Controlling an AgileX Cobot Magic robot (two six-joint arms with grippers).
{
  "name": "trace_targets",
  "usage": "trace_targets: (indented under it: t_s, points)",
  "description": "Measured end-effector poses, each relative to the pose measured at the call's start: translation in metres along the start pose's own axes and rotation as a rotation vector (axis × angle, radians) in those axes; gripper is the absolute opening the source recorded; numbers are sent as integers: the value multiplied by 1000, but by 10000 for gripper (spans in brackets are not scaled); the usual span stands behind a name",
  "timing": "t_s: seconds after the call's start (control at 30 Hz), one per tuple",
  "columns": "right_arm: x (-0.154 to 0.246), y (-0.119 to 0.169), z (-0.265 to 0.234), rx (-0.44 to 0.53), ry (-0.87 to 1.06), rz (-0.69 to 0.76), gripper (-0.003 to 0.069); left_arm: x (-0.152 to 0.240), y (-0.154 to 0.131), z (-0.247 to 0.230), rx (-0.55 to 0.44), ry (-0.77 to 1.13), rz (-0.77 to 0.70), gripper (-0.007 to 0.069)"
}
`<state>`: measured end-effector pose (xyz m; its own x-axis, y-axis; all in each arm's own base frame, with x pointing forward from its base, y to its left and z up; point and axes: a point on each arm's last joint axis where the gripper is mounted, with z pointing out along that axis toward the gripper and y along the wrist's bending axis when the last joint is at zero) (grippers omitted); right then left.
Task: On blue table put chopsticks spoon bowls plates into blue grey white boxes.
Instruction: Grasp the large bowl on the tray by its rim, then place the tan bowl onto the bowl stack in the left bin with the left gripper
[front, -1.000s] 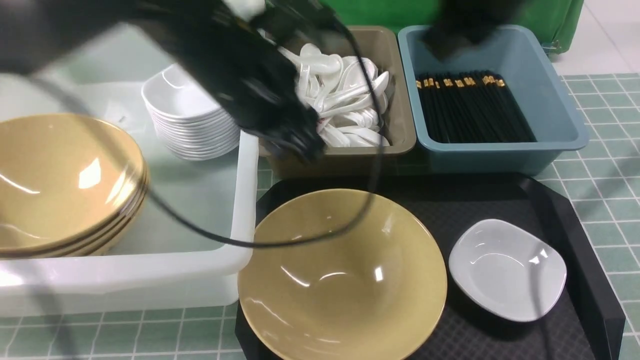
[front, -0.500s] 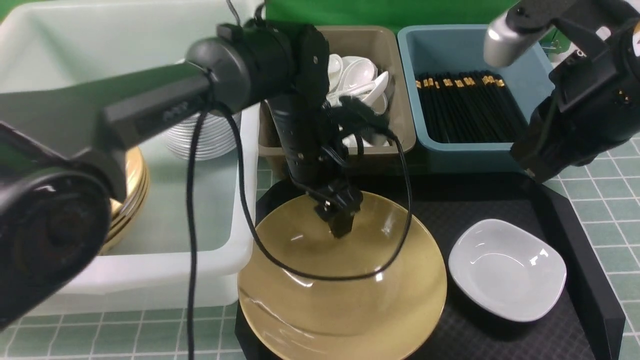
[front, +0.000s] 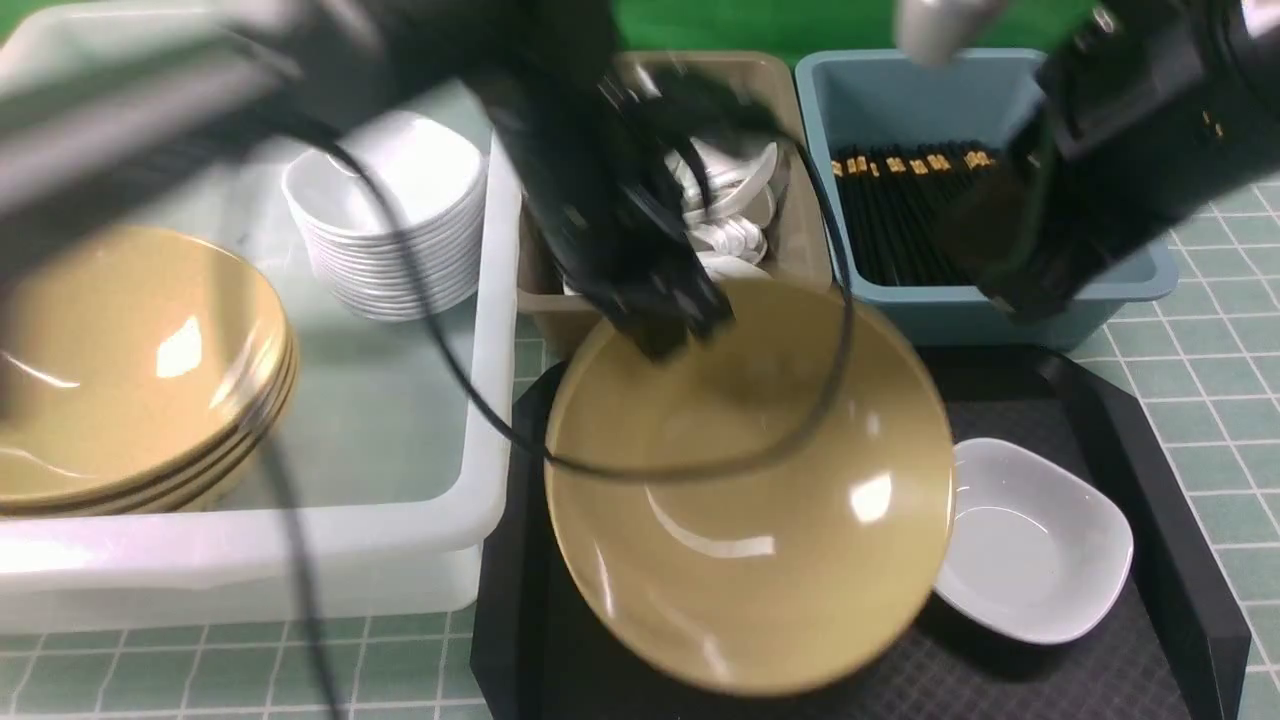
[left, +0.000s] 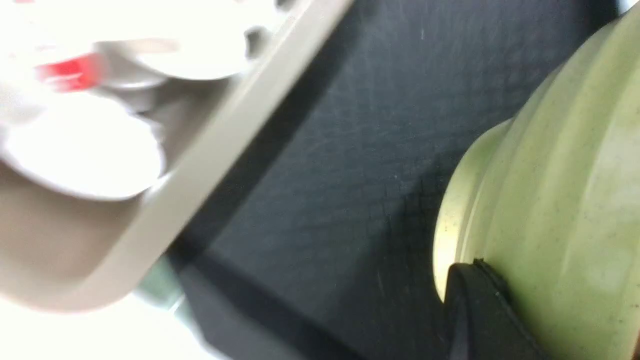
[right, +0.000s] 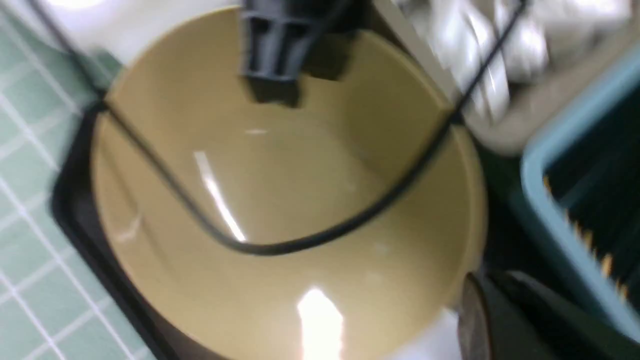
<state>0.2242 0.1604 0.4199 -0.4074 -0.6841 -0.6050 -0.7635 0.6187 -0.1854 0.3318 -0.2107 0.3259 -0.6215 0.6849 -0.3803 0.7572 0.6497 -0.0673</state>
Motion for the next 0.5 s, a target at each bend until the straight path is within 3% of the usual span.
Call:
trace_targets:
  t_s: [0.1,0.17,0.23,0.33,0.5]
  points:
    - [-23,23,-17,-41,-92,-99,36,18,5,-74,-33,-163,-91,6]
    - [-30,28,-21,-50,-118,-122,36,28,9,-94,-43,-207,-130,6]
    - [-49,46,-23,-88,-164,-190,36,61,22,-134,-89,-288,-253,3]
    - [-68,65,-18,-127,-193,-263,36,117,44,-163,-188,-314,-463,3]
    - [-84,85,2,-173,-169,-345,36,216,76,-189,-442,-391,-897,3]
